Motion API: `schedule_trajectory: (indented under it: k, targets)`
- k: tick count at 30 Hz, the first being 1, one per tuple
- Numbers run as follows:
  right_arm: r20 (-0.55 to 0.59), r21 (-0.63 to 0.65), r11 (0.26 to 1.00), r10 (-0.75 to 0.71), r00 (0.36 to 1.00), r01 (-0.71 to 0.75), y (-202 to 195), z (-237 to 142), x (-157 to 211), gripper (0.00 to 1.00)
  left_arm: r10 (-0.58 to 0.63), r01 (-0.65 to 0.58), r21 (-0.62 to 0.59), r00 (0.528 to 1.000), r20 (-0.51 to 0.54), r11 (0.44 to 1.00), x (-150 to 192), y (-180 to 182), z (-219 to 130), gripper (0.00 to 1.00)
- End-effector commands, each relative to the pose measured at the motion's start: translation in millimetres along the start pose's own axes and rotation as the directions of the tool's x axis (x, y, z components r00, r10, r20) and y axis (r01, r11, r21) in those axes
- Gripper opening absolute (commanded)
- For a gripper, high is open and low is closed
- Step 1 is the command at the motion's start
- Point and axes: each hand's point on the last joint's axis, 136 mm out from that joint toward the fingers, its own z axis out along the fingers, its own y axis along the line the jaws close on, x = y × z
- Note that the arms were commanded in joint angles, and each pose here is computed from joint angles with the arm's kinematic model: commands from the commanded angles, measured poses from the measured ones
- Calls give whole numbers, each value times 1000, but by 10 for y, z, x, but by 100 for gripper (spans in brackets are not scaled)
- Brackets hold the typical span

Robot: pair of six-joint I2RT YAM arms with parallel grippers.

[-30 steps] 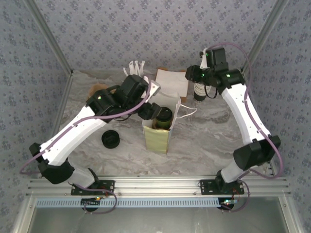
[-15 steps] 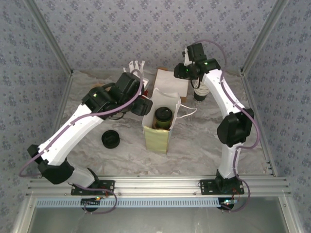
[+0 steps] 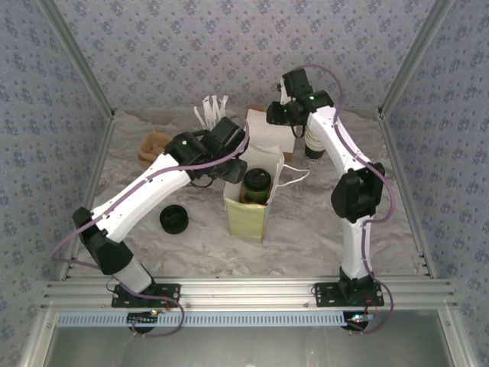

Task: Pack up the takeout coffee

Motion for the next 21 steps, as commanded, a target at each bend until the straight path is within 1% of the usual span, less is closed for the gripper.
schedule_trajectory:
  k: [1, 4, 5, 6, 7, 12, 16, 21]
  targets:
    - [8, 22, 999, -31, 999, 31, 15, 38, -51, 36, -21, 21, -13, 1000, -4, 1000, -4, 11, 70, 39]
    - [1, 57, 998, -28, 1000, 28, -38, 116, -27, 36, -20, 20, -32, 1000, -8, 999, 22, 44, 95, 28]
    - [2, 58, 998, -29, 1000, 29, -35, 137, -28, 36, -18, 18, -41, 1000, -10, 999, 38, 60, 92, 19]
    - [0, 63, 998, -30, 1000, 30, -49, 172, -21, 36, -22, 22, -51, 1000, -8, 998, 49, 92, 85, 14]
    - [0, 68, 997, -32, 999, 32, -58, 199, -21, 36, -28, 28, -54, 1000, -4, 998, 54, 111, 68, 11]
    - [-32, 117, 992, -44, 999, 48, -120, 428, 47, 36, -62, 64, -70, 998, 30, 996, 66, 252, -124, 11]
    - [-45, 165, 984, -62, 997, 68, -155, 570, 109, 37, -89, 92, -79, 995, 45, 993, 128, 366, -285, 7]
    - [-63, 175, 982, -55, 997, 65, -171, 772, 189, 39, -140, 145, -98, 989, 52, 985, 251, 571, -381, 7]
